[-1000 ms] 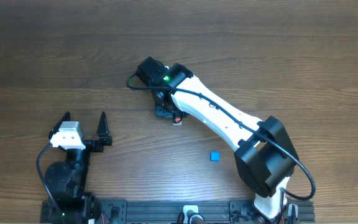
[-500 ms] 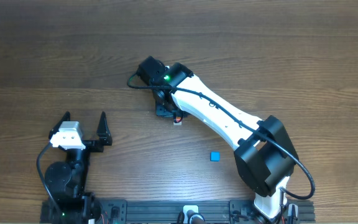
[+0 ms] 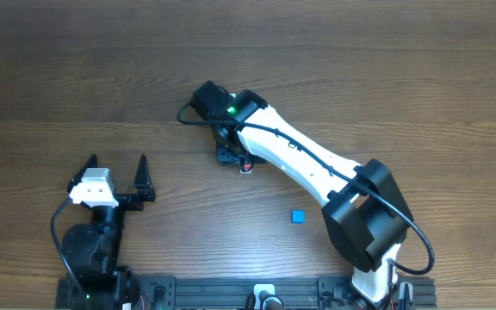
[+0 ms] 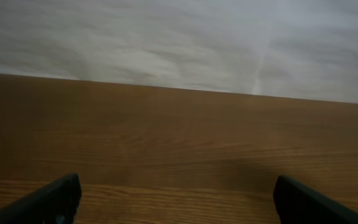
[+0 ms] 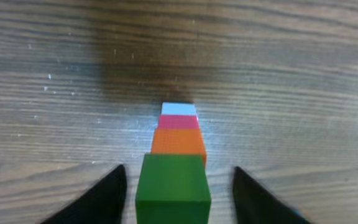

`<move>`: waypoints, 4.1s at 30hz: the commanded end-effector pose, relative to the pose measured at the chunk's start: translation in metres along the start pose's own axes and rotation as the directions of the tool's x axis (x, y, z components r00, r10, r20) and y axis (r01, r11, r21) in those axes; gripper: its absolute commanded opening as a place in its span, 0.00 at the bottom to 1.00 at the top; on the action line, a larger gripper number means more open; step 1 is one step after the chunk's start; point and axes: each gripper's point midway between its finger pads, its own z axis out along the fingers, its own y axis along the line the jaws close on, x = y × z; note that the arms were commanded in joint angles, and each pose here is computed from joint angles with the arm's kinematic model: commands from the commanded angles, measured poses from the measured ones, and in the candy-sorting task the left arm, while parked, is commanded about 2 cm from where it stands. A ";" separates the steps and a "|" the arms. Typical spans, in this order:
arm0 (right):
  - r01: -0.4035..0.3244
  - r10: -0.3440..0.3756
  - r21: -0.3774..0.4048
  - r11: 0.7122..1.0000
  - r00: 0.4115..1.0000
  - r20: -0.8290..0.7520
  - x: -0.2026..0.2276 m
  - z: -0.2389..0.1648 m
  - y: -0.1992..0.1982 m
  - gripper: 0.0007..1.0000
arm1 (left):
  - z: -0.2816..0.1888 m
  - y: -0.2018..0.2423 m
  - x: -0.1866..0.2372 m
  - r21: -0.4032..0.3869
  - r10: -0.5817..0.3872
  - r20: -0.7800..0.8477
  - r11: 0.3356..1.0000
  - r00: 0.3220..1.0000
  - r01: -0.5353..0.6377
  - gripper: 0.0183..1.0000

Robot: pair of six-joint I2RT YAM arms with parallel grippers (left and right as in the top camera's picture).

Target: Stack Cubes

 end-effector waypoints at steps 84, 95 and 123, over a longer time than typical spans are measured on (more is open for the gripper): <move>-0.049 0.049 -0.011 0.999 0.998 -0.042 0.135 0.067 -0.116 0.35 | 0.000 0.000 0.001 0.005 0.011 0.000 1.000 1.000 -0.011 1.00; -0.069 0.069 -0.010 0.998 0.997 -0.038 0.134 0.067 -0.115 0.12 | 0.000 0.000 0.001 0.005 0.011 0.000 1.000 1.000 -0.011 1.00; -0.028 0.030 -0.025 0.999 0.998 0.061 0.006 -0.070 -0.020 0.01 | 0.000 0.000 0.001 0.005 0.011 0.000 1.000 1.000 -0.011 1.00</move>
